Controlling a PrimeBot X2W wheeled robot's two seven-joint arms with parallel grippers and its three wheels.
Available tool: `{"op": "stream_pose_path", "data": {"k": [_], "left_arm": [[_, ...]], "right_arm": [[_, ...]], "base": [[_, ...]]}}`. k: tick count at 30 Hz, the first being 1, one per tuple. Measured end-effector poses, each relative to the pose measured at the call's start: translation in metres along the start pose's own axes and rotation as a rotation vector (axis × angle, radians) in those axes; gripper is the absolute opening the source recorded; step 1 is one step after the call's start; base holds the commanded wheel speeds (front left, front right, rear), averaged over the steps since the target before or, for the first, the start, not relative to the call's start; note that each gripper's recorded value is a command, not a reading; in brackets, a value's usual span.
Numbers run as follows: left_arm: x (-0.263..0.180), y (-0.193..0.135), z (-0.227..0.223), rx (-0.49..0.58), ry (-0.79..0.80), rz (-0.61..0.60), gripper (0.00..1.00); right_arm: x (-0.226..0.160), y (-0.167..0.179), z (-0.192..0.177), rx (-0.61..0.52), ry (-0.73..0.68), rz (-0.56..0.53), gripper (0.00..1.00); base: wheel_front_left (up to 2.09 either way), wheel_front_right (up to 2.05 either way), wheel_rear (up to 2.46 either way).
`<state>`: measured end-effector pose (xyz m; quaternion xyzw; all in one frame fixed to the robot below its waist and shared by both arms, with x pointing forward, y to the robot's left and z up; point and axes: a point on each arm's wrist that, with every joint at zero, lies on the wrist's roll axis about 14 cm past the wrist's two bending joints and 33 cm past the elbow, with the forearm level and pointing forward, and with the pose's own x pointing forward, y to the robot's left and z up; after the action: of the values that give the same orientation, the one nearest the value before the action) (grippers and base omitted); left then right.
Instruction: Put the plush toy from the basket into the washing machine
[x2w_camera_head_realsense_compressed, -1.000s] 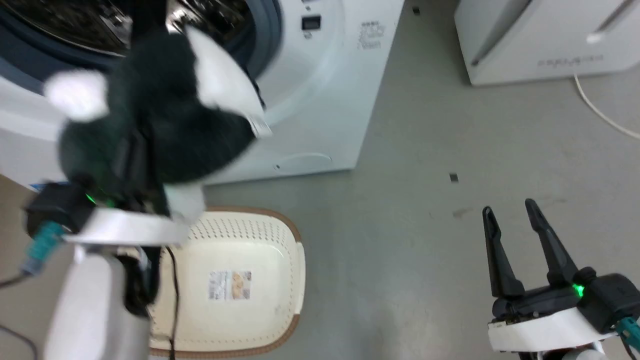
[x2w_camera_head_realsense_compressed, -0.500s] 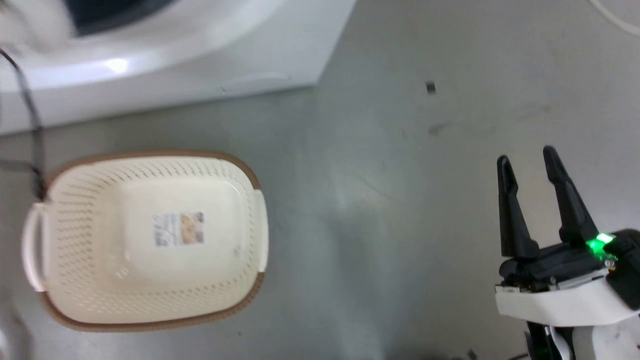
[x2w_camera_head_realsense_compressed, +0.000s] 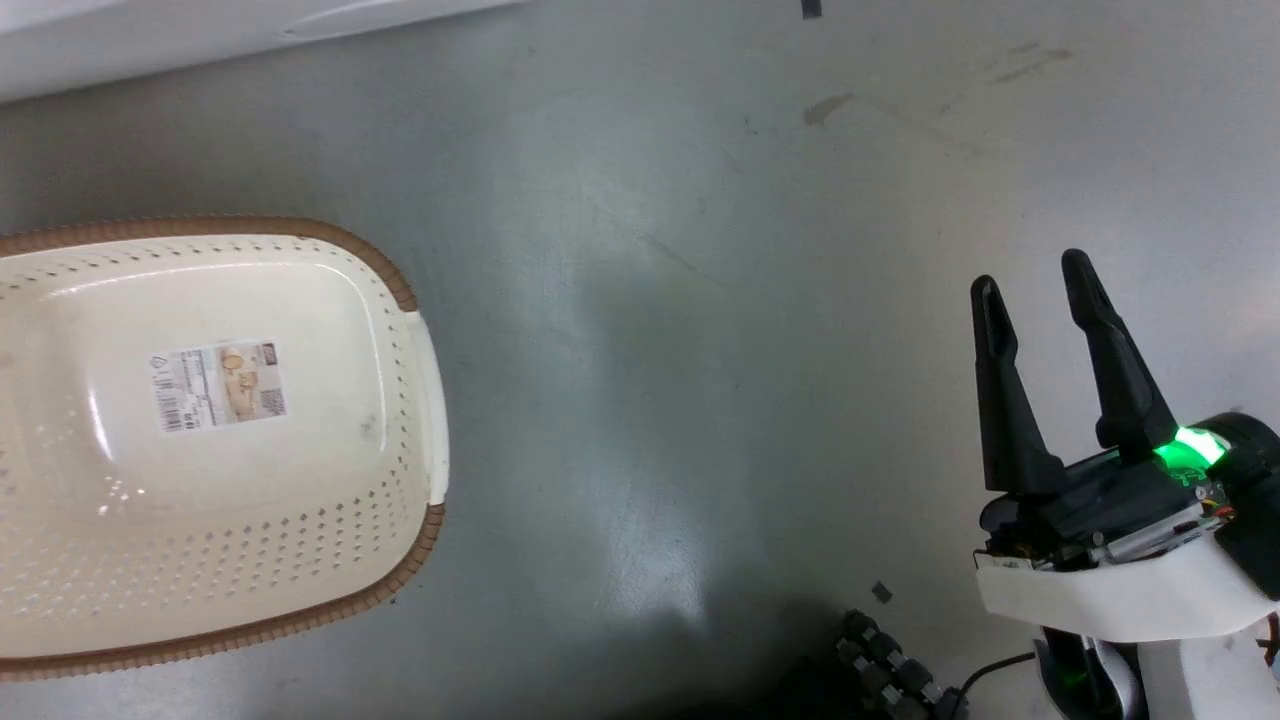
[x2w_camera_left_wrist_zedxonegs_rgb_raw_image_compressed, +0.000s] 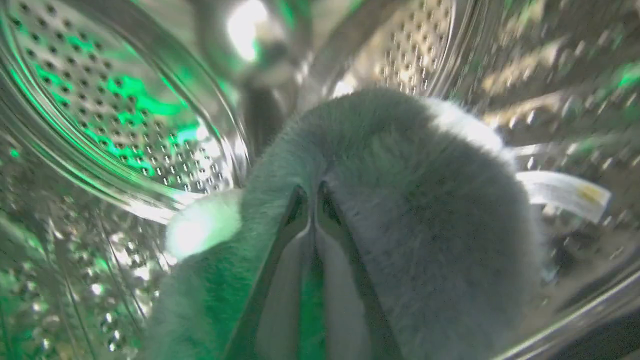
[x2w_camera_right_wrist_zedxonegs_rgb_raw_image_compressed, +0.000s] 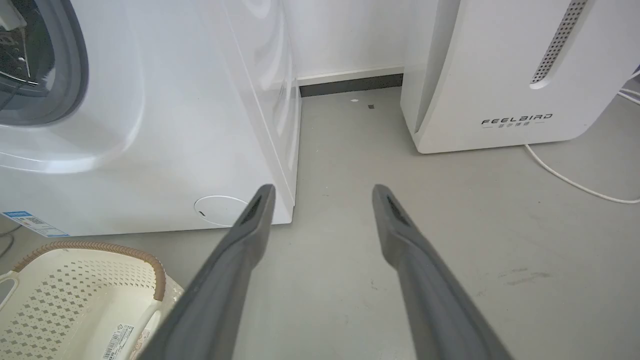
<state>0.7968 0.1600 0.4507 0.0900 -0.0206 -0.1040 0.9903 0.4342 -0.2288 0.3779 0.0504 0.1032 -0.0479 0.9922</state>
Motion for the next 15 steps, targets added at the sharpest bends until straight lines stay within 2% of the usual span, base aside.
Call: {"op": "stream_pose_path", "data": {"k": [4,6,15], "left_arm": [[0.002,-0.016,-0.058,0.057,0.189,-0.049,0.0],[0.0,-0.021,-0.079,0.053,0.253,-0.062,0.0],[-0.009,-0.032,-0.103,0.025,0.345,-0.113,0.0]], "right_arm": [[0.001,-0.004,-0.007,-0.007,0.019,-0.01,1.0],[0.002,-0.004,-0.009,-0.01,0.025,-0.012,1.0],[0.006,-0.001,-0.009,-0.005,0.015,-0.001,1.0]], "base": [[0.0,0.0,0.0],[0.0,0.0,0.0],[0.0,0.0,0.0]]}}
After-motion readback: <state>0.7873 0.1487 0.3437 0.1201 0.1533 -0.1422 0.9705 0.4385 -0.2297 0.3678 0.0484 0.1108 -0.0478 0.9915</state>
